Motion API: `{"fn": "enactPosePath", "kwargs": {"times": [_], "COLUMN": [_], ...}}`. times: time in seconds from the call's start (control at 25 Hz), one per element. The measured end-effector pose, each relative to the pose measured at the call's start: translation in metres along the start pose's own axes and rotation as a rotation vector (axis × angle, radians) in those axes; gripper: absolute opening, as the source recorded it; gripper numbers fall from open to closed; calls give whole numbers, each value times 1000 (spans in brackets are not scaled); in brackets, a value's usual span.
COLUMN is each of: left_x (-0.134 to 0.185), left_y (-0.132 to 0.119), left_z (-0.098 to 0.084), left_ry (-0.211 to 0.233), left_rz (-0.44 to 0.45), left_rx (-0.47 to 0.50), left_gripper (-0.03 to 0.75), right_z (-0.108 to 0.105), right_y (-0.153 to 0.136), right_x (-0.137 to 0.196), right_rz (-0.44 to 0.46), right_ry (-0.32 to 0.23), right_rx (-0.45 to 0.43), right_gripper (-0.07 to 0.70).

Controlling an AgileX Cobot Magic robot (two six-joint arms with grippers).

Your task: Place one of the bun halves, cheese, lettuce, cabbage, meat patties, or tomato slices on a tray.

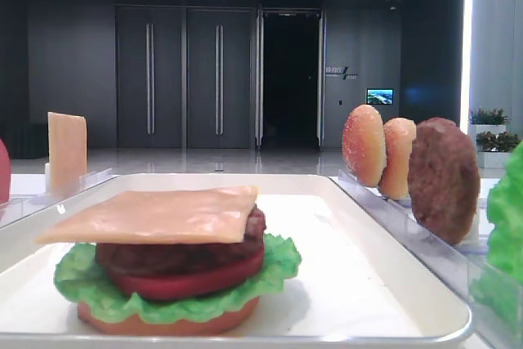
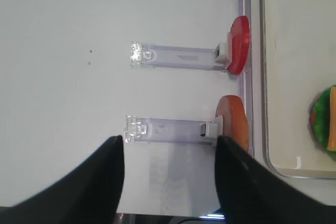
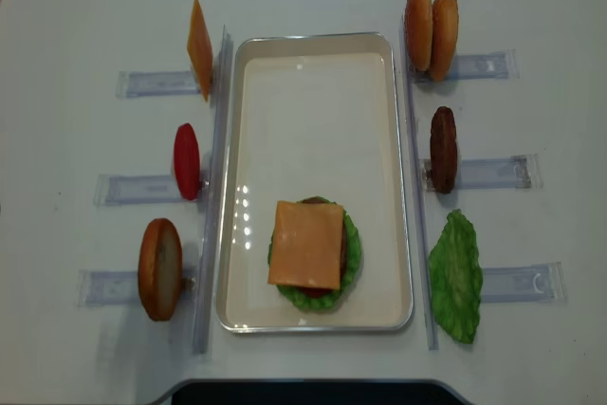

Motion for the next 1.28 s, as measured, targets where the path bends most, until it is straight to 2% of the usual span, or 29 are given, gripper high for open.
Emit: {"fn": "enactPosePath", "kwargs": {"times": [0.16,0.44,0.92,1.28], "left_x": [20,45,80,102], "left_y": [0,4,12,6], "left_z": [6,14,25,32], "left_ry": [-33,-59,-65,-83], "left_rz": [-12,-60,-201,-307], "left_rx": [4,17,56,82], "left_gripper": [423,418,308,293], "right_z": [0,0,0,0], "right_y": [0,0,0,0], "right_x": [0,0,0,0], "right_rz": [0,0,0,0], "right_ry": [0,0,0,0], "right_rx": [0,0,0,0], "right_gripper": [415,415,415,415]}}
Point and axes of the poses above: a point on each arm's last joint axis where the gripper is mounted, y pointing back along that axis away from the gripper, z along the wrist's bending axis when the last joint is at zero, x = y × z, the point moved 6 cm from there along -y, pointing out along that axis toward the gripper, and after that the axes turned 14 degrees about y, right-handed, at the moved point
